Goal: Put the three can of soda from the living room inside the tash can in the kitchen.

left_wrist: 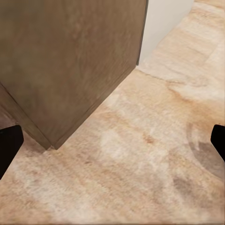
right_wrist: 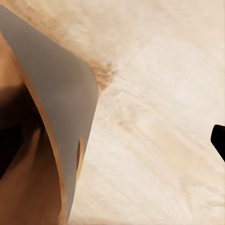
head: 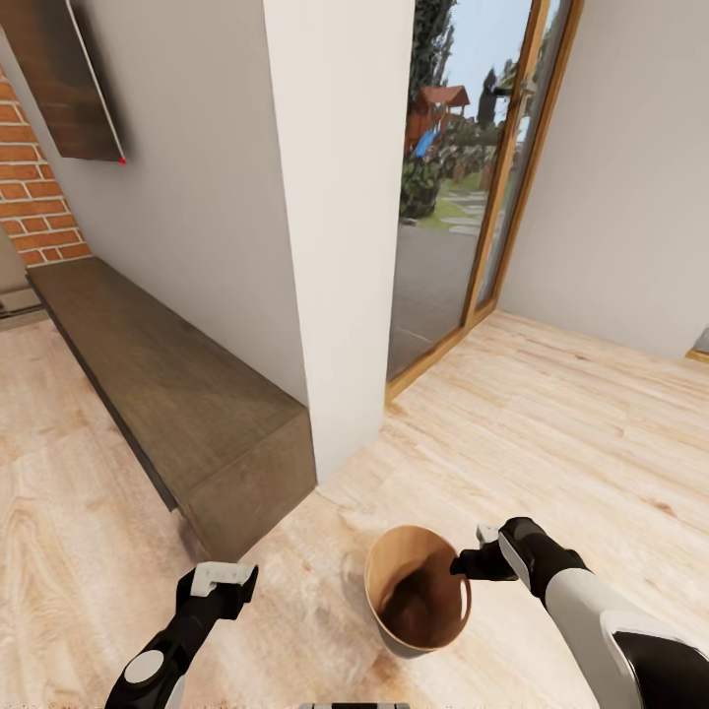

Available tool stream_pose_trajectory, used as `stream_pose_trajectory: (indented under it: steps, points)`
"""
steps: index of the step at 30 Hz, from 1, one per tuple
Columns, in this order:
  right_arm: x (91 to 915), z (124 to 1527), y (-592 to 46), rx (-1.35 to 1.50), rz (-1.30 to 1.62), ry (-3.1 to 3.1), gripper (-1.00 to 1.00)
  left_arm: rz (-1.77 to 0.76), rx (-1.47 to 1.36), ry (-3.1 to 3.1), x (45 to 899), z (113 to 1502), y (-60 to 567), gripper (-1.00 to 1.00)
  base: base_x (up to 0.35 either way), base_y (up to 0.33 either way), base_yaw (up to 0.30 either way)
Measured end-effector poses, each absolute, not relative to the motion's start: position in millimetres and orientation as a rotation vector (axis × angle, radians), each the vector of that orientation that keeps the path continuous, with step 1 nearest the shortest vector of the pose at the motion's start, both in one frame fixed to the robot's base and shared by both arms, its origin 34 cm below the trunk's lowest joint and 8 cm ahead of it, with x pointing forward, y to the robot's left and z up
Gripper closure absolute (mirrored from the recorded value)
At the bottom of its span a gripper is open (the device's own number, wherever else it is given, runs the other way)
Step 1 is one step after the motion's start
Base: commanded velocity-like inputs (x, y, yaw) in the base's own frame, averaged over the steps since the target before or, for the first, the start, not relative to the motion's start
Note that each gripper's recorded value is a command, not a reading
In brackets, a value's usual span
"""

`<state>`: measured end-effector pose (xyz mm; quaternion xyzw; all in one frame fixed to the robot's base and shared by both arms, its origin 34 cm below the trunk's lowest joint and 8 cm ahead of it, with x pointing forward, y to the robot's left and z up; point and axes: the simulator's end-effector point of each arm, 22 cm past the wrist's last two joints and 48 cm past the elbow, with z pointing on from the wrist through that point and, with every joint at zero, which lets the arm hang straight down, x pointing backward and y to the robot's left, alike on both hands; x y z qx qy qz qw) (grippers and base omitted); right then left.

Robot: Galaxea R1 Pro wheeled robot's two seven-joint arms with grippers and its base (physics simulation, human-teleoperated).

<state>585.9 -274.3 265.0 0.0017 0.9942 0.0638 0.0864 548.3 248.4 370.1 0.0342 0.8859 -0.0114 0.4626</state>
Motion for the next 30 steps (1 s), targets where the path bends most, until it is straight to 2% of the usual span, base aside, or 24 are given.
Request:
stream_pose_trajectory:
  steps: [23, 30]
  points:
    - [582.8, 258.2, -275.8, 0.005, 0.178, 2.976, -1.00, -0.029, 0.085, 2.191, 546.6, 364.0, 248.4, -1.00, 0.000, 0.000, 0.000]
    - [582.8, 258.3, -275.9, 0.005, 0.178, 2.976, -1.00, -0.028, 0.085, 2.192, 546.4, 363.8, 248.4, -1.00, -0.006, 0.100, 0.000]
